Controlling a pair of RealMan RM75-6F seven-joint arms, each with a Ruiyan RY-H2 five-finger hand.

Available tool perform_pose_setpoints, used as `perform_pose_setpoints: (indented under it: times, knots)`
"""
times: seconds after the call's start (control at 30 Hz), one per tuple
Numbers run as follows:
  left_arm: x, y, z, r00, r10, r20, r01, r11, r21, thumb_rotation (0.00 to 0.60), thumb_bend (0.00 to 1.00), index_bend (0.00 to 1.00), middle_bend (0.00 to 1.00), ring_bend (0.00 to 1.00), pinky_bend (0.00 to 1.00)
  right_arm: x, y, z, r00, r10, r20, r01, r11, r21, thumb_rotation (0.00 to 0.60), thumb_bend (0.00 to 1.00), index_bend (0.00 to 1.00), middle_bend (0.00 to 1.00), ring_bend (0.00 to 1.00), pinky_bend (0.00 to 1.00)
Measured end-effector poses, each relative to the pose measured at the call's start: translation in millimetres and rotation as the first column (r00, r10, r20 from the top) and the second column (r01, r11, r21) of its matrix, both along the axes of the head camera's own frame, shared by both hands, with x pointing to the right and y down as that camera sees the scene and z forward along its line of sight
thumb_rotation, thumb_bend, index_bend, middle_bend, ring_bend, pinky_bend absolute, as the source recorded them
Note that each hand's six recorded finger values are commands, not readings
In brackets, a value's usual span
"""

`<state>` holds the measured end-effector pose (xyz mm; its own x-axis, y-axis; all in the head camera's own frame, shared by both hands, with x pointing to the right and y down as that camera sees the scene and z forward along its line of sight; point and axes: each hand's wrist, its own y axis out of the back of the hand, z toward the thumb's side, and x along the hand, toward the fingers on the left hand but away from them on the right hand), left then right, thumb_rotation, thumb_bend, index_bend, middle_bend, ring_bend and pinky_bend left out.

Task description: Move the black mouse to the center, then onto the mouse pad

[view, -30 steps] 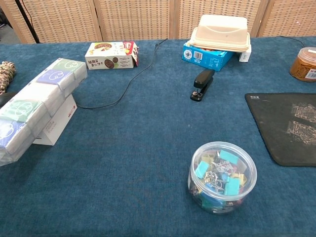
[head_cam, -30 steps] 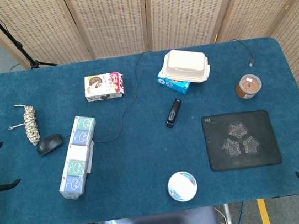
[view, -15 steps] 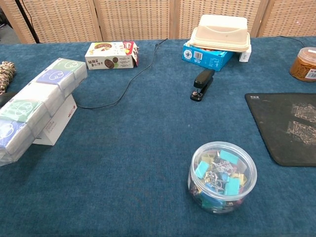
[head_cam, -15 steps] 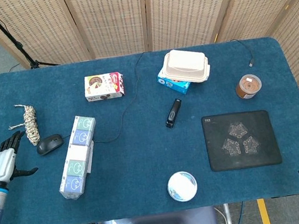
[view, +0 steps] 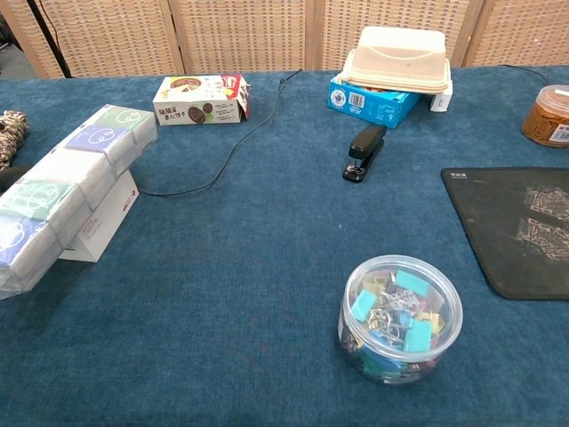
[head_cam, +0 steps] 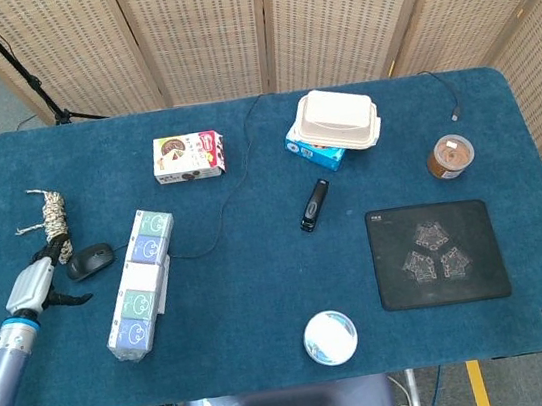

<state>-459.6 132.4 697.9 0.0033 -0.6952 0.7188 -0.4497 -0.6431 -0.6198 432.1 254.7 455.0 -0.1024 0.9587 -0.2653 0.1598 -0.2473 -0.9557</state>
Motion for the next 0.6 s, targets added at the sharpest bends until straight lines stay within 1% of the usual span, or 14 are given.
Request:
perform_pose_setpoints:
  times: [0.17, 0.37, 0.6]
  knots:
    - [1, -6, 12, 0.999, -0.026, -0.038, 0.025, 1.0, -0.014, 0.6, 0.09, 0.0, 0.0, 0.0, 0.01, 0, 1, 1, 1.0, 0.0, -0.003, 0.0, 1.0, -0.002, 0.6, 0.0, 0.0, 0.0, 0.0, 0.0]
    - [16, -13, 24, 0.997, -0.012, -0.074, 0.01, 1.0, -0.03, 0.6, 0.1, 0.0, 0.0, 0.0, 0.02, 1, 0, 1, 1.0, 0.002, -0.009, -0.002, 1.0, -0.003, 0.6, 0.0, 0.0, 0.0, 0.0, 0.0]
    - [27, -14, 23, 0.991, -0.031, -0.134, 0.028, 0.999, -0.029, 0.6, 0.1, 0.0, 0.0, 0.0, 0.03, 1, 0, 2, 1.0, 0.004, -0.006, -0.004, 1.0, -0.004, 0.6, 0.0, 0.0, 0.0, 0.0, 0.0]
